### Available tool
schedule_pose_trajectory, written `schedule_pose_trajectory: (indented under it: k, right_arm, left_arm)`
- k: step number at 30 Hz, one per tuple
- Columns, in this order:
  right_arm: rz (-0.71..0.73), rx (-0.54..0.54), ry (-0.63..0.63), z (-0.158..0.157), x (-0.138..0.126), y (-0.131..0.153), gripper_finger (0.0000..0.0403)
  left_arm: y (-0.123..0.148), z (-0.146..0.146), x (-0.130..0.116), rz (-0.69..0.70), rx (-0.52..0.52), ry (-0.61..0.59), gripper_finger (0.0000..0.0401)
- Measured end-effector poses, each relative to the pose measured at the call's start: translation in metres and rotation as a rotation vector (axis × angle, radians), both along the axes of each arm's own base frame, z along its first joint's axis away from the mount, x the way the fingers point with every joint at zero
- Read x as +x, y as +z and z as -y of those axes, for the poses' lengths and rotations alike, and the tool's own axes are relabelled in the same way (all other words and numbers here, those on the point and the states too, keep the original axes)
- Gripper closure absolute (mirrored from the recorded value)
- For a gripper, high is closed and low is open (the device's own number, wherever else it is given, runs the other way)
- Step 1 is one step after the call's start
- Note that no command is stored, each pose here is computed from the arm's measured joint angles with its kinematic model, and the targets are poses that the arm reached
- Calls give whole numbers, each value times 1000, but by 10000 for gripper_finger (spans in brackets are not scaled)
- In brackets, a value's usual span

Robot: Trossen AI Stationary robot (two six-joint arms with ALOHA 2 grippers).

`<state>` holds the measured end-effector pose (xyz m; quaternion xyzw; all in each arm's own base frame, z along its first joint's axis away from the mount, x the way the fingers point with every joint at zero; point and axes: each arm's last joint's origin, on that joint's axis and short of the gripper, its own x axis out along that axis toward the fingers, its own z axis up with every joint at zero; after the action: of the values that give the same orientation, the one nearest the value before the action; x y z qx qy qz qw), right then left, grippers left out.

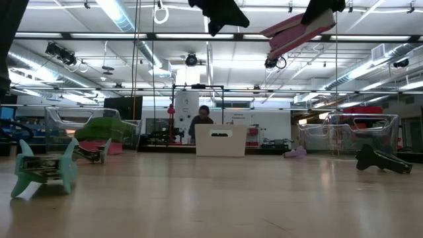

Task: Pick and place Stapler, Stapler remover, tape
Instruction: Put the pink stapler into the right transparent bin

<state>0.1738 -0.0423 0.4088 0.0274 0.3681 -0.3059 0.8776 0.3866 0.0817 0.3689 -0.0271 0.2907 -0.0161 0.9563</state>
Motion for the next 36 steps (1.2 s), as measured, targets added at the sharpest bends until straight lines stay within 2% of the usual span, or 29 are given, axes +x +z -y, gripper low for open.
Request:
schedule_pose_trajectory:
  k: [7, 11, 23, 28, 32, 36]
  right_arm:
    - [3, 1, -8, 0, 0, 0, 270]
    - [7, 6, -11, 0, 0, 0, 270]
    - [48, 49, -56, 0, 1, 0, 270]
    - [113, 48, -63, 1, 5, 4, 270]
    - [190, 49, -100, 2, 10, 8, 270]
    - [178, 39, -203, 5, 12, 3, 270]
  left_arm:
    - [-30, 15, 2, 20, -33, -8, 401]
    - [-35, 23, -9, 19, -17, 1, 401]
    - [-45, 34, -79, 98, -51, 83, 401]
    - [-36, 36, -107, 146, -22, 144, 401]
    - [-28, 37, -121, 185, 4, 186, 401]
    - [-21, 38, -127, 219, 8, 188, 401]
